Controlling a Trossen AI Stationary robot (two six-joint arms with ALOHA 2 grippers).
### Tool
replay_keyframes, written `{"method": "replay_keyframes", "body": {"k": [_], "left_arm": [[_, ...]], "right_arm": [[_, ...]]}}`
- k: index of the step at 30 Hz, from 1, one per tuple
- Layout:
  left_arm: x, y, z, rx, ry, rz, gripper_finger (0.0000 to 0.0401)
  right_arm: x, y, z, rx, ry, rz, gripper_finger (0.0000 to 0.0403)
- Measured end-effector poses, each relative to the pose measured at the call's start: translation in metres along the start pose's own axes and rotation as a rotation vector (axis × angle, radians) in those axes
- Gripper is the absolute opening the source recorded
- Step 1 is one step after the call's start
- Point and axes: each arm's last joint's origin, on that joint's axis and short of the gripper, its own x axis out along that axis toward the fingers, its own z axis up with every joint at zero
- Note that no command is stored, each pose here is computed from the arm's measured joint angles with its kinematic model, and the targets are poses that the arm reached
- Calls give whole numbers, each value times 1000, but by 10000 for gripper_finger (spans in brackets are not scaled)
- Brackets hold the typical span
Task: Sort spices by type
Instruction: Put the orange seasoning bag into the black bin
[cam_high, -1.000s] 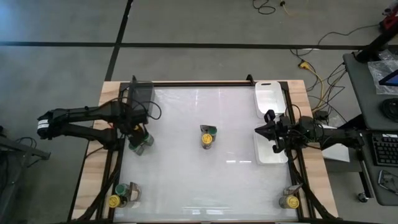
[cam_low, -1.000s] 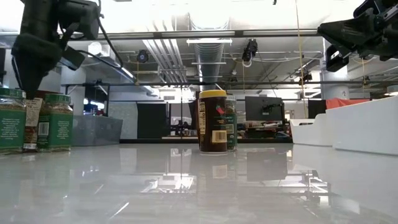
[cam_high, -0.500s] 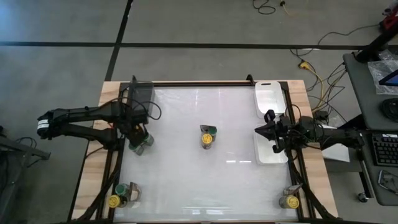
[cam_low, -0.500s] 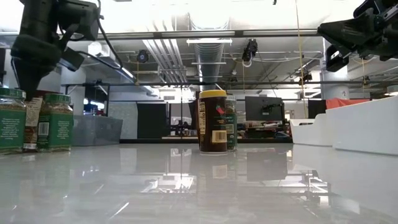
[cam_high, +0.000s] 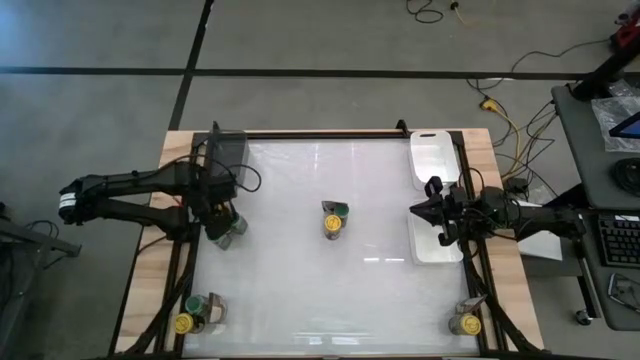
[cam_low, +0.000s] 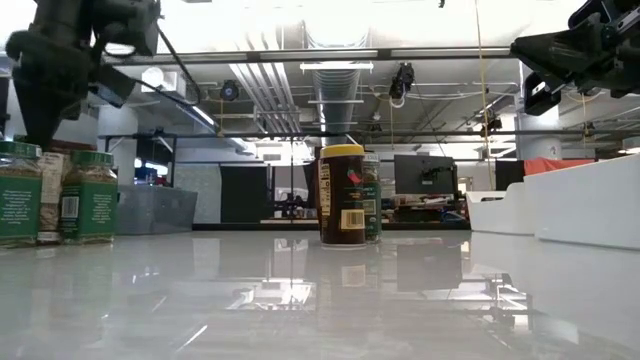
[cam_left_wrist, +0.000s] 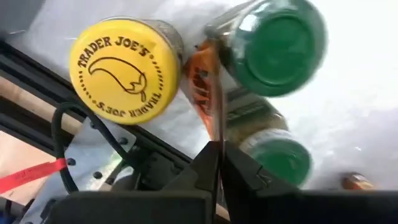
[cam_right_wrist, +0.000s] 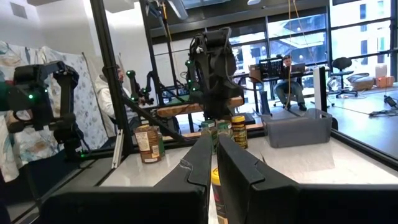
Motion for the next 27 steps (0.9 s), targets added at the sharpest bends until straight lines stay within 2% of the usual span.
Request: {"method": "replay_keyframes", "body": {"k": [12,20,23,27], "left_arm": [[-64,-4,-3,0,-161,-50,0],[-52,-2,-2,-56,-130,0,9],[-42,0,-3,-80,-105,36,38],[-31,2,-3,-97,-72,61,98]], "right_arm": [[0,0,0,0,0,0,18],[0,0,0,0,0,0,18],[0,0,0,0,-1,0,18],[0,0,0,0,0,0,18]]}}
